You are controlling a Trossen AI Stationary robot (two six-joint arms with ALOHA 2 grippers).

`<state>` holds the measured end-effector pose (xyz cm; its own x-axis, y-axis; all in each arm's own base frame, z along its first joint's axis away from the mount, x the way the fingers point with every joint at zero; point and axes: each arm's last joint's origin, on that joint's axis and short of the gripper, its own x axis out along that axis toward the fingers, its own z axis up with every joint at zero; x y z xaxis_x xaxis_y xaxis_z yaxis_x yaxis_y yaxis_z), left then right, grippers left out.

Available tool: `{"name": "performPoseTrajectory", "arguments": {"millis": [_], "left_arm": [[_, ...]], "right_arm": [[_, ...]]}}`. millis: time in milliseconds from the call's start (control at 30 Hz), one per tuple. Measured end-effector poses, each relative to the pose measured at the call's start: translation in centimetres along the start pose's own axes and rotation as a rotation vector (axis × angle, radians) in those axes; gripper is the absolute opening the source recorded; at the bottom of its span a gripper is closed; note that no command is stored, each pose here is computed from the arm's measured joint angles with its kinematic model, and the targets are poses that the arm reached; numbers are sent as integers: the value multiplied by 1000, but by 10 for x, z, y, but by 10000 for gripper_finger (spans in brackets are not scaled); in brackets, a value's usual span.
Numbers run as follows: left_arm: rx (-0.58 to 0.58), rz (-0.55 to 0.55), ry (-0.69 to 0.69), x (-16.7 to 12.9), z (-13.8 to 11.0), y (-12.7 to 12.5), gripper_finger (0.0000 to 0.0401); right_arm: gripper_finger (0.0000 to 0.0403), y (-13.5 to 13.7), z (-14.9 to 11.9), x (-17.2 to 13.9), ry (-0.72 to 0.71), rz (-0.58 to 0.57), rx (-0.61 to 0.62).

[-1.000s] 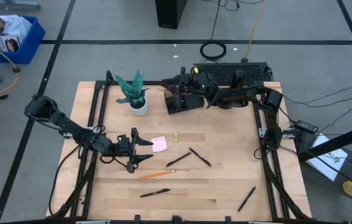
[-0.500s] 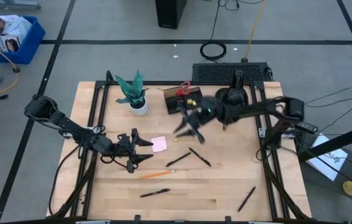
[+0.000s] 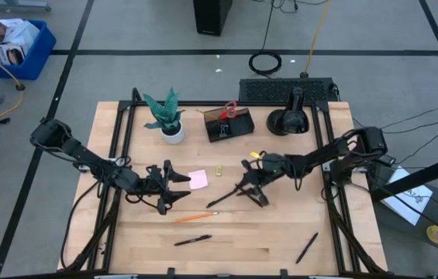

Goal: Pick and place office supplies into organizer
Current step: Put the black pen into the black mesh desk organizer

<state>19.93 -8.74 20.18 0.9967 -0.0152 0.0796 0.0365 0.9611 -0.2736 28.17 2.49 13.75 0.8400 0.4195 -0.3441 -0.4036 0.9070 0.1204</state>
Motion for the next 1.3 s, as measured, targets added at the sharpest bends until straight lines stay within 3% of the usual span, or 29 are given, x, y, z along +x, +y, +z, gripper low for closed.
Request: {"name": "performPoseTrajectory", "arguments": {"millis": [167,267,433,600,700,833,967,1100,1167,1300], "left_arm": [[-6,1,3,0,0,0,241],[-5,2,9,0,-1,0,241],[11,5,3,0,0,1,241],[12,35,-8,2,1,6,241],[13,61,-17,4,3,11,241],[-5,92,-31,7,5,17,241],[-46,110,-40,8,6,21,241],[-62,120,-54,9,8,24,241],[-76,122,-59,9,8,24,241],[-75,122,-57,9,8,24,241]], "right_arm": [[86,31,-7,6,2,63,119],[91,57,6,10,-123,174,221],[96,82,25,7,-312,306,210],[92,97,24,8,-293,334,303],[92,127,21,8,-314,306,281],[93,170,14,2,-380,118,207],[90,199,-11,-9,-306,-290,146],[84,207,-21,-16,-315,-643,114],[81,203,-23,-17,-313,-721,103],[75,187,-35,-11,-219,-766,95]]}}
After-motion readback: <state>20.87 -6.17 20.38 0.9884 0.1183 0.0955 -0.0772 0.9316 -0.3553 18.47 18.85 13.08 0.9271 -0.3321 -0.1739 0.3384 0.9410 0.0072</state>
